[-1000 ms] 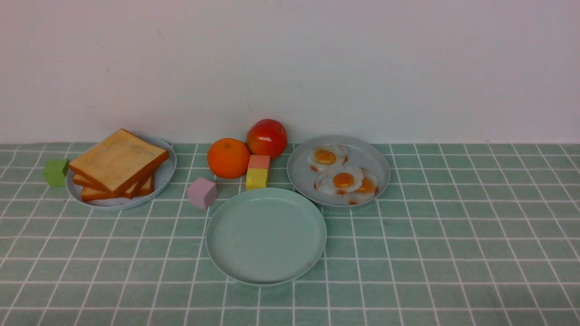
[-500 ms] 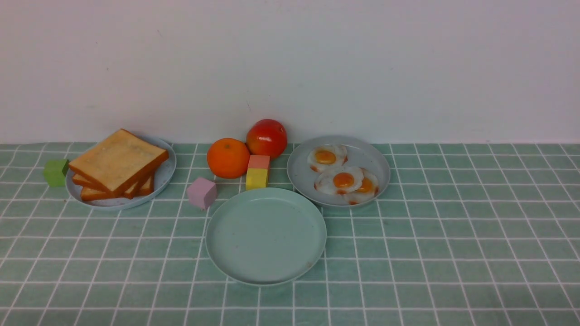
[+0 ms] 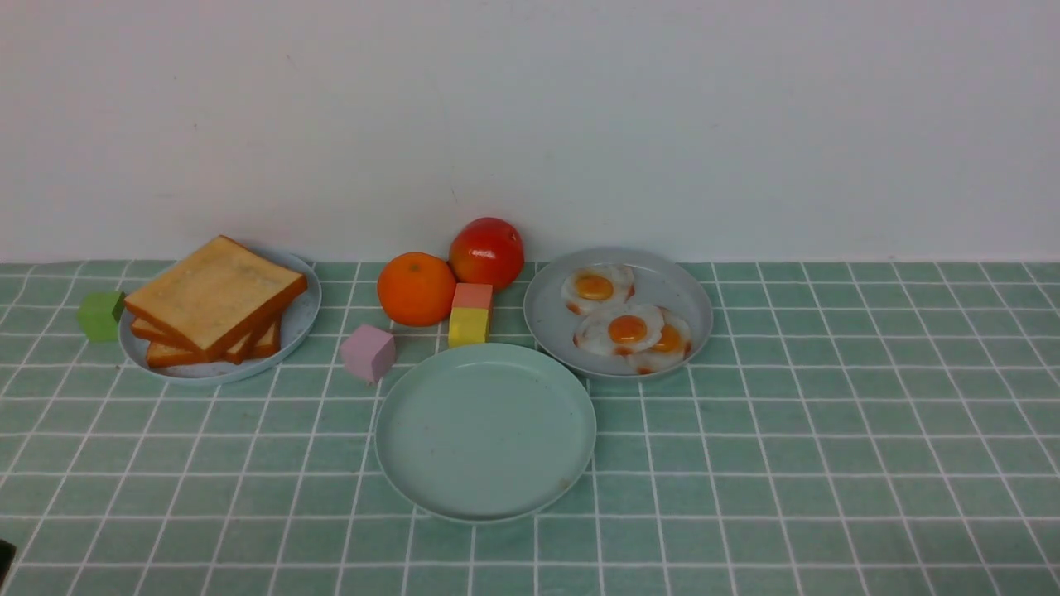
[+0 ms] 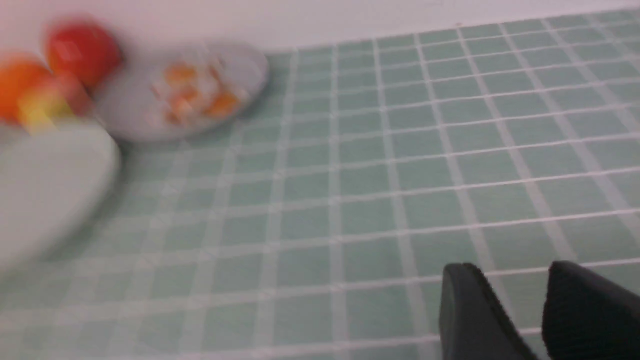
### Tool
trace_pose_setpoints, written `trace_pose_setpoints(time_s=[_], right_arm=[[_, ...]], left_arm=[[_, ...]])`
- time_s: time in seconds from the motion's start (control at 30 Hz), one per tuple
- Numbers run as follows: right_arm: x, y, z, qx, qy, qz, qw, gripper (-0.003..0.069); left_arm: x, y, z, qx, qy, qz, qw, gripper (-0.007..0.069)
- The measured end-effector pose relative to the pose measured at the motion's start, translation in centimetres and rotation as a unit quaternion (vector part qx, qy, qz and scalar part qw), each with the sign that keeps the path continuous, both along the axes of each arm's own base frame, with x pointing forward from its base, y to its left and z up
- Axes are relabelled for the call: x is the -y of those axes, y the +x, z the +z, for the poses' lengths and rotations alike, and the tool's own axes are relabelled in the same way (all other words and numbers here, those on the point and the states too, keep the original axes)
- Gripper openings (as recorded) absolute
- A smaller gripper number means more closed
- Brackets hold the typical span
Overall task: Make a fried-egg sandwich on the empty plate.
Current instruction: Use the left arm to grab a slice of bread
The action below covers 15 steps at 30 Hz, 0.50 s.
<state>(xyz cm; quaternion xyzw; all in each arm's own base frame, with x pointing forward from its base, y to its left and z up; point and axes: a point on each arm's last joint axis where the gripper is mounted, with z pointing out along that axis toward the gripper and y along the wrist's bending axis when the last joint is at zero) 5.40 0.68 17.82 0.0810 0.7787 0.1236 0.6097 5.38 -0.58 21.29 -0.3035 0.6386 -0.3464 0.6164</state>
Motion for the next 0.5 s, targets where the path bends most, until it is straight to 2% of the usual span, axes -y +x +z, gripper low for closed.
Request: trace_pose_setpoints(time_s=[0.03, 0.07, 0.1, 0.17, 0.2, 0.3, 0.4, 0.47, 0.5], right_arm=[[-0.1, 0.1, 0.4, 0.018, 0.062, -0.006, 0.998, 0.0239], [-0.1, 0.1, 0.4, 0.018, 0.062, -0.006, 0.998, 0.0239], [-0.1, 0.2, 1.1, 0.047, 0.126, -0.013, 0.991, 0.0239], [-0.1, 0.2, 1.5, 0.067, 0.163, -0.019, 0.984, 0.0239], [0.1, 0.2, 2.0, 0.091, 0.197, -0.027, 0.976, 0.0239], [0.2, 0.2, 2.6, 0.106, 0.238, -0.031, 0.965, 0.0239], [-0.5, 0.0, 4.3, 0.072, 0.230, -0.003, 0.971, 0.0233], [-1.2, -0.3, 7.4, 0.029, 0.162, 0.045, 0.985, 0.0201], [-1.4, -0.1, 8.3, 0.012, 0.135, 0.056, 0.989, 0.0183]], left_arm=[[0.1, -0.2, 1.0, 0.002, 0.013, -0.008, 1.000, 0.0145], [0.2, -0.3, 1.4, 0.007, 0.019, -0.009, 1.000, 0.0140], [0.4, -0.7, 2.6, 0.003, 0.052, -0.023, 0.998, 0.0104], [0.6, -1.0, 3.6, -0.008, 0.079, -0.037, 0.996, 0.0079], [0.9, -0.9, 4.7, -0.034, 0.118, -0.057, 0.991, 0.0057], [1.6, 0.1, 6.5, -0.128, 0.206, -0.122, 0.962, 0.0033], [1.9, 1.8, 7.8, -0.200, 0.262, -0.174, 0.928, 0.0029], [2.0, 4.3, 8.8, -0.244, 0.286, -0.201, 0.905, 0.0029], [2.0, 5.3, 9.1, -0.252, 0.289, -0.205, 0.900, 0.0029]])
